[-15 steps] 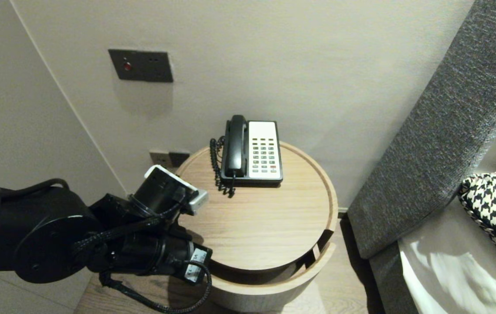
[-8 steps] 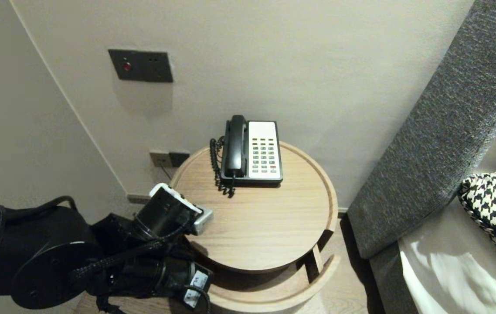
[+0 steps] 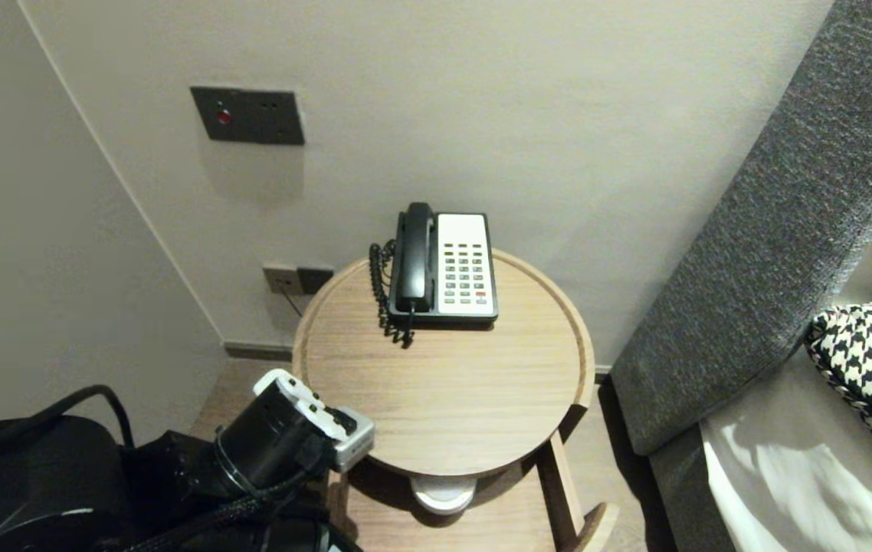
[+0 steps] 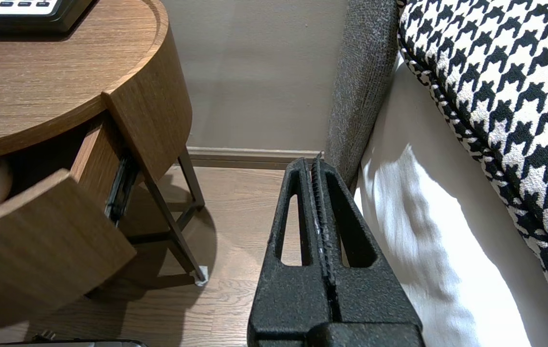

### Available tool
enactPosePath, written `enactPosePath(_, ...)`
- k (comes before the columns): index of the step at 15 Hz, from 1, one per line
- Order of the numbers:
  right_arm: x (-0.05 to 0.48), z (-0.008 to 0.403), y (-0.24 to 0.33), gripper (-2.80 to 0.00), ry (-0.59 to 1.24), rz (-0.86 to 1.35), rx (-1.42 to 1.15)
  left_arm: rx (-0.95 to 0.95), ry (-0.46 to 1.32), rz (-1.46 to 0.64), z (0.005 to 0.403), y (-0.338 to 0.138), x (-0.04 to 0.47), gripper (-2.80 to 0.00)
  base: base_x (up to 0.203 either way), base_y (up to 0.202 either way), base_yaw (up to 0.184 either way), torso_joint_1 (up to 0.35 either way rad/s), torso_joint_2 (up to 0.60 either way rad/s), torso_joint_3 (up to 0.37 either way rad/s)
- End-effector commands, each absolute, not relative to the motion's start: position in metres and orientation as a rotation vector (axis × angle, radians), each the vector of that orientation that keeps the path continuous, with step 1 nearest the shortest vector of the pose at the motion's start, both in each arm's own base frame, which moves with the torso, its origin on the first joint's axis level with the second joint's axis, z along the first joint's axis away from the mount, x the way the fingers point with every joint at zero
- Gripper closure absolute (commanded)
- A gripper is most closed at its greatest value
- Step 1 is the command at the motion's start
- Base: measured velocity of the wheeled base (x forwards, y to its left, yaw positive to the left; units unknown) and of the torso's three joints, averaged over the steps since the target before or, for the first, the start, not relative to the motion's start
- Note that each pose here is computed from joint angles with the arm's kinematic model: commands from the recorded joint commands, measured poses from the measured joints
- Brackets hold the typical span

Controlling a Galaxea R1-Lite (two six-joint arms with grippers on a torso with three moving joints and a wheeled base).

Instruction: Open the nightstand drawer

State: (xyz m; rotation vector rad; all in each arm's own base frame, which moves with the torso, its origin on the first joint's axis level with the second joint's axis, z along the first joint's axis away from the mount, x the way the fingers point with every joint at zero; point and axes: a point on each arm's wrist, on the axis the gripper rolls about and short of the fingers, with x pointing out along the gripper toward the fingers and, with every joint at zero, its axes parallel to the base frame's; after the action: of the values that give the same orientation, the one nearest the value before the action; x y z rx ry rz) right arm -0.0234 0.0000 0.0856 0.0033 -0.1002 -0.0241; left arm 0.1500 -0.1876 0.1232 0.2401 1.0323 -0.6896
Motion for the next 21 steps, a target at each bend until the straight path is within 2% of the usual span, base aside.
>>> enactPosePath(1,-0.020,0.075,0.000,0.00,-0.060,-0.024,0.003,0.253,1.031,-0.718,0.124,-0.186,0.139,0.00,0.000,0.000,0.000,0.000,0.00,0.000)
enactPosePath(15,-0.020,0.075,0.000,0.00,-0.060,-0.024,0.003,0.329,1.106,-0.773,0.109,-0.178,0.105,0.00,0.000,0.000,0.000,0.000,0.00,0.000)
enactPosePath(21,-0.020,0.075,0.000,0.00,-0.060,-0.024,0.003,0.262,1.104,-0.737,0.136,-0.175,0.103,0.00,0.000,0.000,0.000,0.000,0.00,0.000)
